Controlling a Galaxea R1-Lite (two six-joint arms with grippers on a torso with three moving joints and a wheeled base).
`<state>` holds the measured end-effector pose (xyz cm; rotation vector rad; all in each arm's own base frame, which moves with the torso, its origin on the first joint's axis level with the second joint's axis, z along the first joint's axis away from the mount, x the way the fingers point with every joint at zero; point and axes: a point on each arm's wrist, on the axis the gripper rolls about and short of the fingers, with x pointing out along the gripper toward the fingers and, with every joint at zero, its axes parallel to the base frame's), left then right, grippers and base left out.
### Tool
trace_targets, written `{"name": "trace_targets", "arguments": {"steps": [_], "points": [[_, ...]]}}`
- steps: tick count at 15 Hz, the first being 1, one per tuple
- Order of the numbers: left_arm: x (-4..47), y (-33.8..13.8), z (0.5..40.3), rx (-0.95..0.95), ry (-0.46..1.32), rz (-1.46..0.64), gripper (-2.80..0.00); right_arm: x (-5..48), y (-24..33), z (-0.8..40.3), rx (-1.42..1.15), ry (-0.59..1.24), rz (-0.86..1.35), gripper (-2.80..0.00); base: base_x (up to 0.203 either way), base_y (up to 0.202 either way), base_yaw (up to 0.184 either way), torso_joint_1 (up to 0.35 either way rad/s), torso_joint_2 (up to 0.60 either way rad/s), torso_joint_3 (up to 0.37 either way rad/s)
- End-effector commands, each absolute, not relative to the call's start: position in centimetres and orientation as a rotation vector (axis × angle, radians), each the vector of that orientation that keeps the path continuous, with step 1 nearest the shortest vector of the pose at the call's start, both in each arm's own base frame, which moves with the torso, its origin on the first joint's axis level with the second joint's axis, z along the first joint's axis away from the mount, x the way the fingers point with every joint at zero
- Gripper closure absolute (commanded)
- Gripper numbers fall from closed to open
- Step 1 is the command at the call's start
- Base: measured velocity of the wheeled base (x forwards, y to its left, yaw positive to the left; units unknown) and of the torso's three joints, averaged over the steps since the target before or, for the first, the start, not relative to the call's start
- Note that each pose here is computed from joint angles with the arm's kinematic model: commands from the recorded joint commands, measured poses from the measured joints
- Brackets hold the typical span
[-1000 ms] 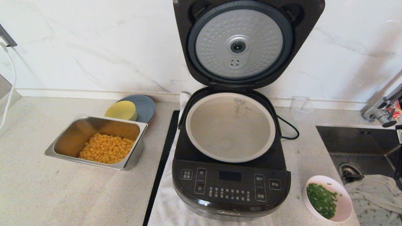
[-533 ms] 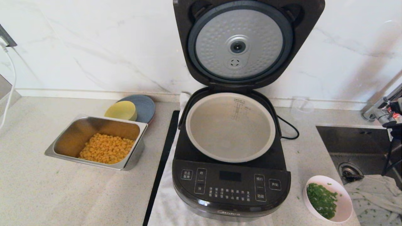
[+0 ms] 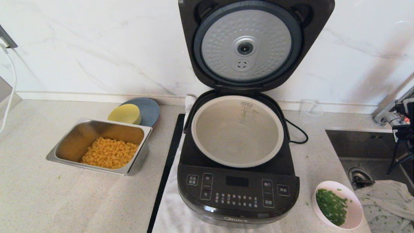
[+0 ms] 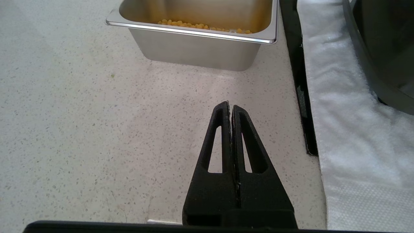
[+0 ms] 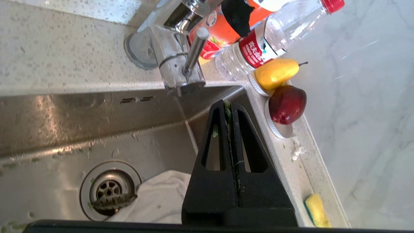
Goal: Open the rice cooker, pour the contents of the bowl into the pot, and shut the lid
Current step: Turn on the tap
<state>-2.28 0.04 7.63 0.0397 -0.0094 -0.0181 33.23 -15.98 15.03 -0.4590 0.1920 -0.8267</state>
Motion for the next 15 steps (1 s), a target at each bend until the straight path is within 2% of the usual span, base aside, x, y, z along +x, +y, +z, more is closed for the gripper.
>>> {"name": "trace_targets", "arguments": {"steps": [1, 9, 15], "points": [[-2.2, 0.0, 7.4, 0.040, -0.003, -0.018, 0.00, 33.9, -16.3, 14.9, -0.460, 0.182, -0.832, 0.00, 0.000, 0.000, 0.000, 0.000, 0.00, 0.000], [-2.2, 0.0, 7.4, 0.040, -0.002, -0.018, 0.00, 35.3, -16.5, 16.4, -0.460, 0.108, -0.841, 0.00, 0.000, 0.000, 0.000, 0.000, 0.00, 0.000], [-2.2, 0.0, 7.4, 0.040, -0.003, -0.018, 0.00, 37.5, -17.5, 15.3, -0.458, 0.104, -0.846, 0.00, 0.000, 0.000, 0.000, 0.000, 0.00, 0.000]]}}
